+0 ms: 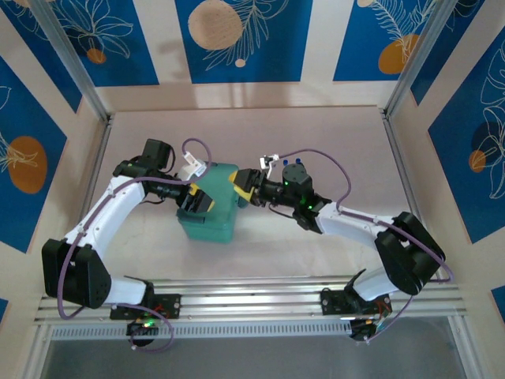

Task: Organize the chemistry lab equipment

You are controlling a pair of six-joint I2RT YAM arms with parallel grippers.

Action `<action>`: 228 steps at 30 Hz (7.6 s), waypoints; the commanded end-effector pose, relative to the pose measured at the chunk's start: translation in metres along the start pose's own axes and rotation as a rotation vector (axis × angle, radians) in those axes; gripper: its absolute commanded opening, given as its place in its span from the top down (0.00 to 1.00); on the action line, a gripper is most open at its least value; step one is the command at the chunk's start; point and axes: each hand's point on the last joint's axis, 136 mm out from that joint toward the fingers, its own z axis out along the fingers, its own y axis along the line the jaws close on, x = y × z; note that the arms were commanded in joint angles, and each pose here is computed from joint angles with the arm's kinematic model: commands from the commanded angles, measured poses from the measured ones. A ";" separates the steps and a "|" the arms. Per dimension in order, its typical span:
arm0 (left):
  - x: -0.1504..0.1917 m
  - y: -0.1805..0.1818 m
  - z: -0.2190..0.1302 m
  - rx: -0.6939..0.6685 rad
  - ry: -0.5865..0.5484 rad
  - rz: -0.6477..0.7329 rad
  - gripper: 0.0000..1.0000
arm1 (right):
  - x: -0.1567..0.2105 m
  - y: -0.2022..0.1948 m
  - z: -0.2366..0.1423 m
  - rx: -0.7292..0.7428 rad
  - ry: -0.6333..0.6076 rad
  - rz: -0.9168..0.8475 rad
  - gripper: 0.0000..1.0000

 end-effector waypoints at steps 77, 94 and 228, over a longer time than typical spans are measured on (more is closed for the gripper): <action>0.029 0.007 0.022 -0.008 0.121 -0.031 0.19 | 0.003 -0.066 -0.001 -0.058 -0.008 0.149 0.36; 0.029 0.006 0.022 -0.004 0.121 -0.030 0.19 | -0.002 -0.066 -0.005 0.016 -0.018 0.131 0.36; 0.057 0.045 -0.055 -0.317 0.148 0.098 0.17 | -0.007 -0.037 -0.095 0.417 -0.070 -0.172 0.42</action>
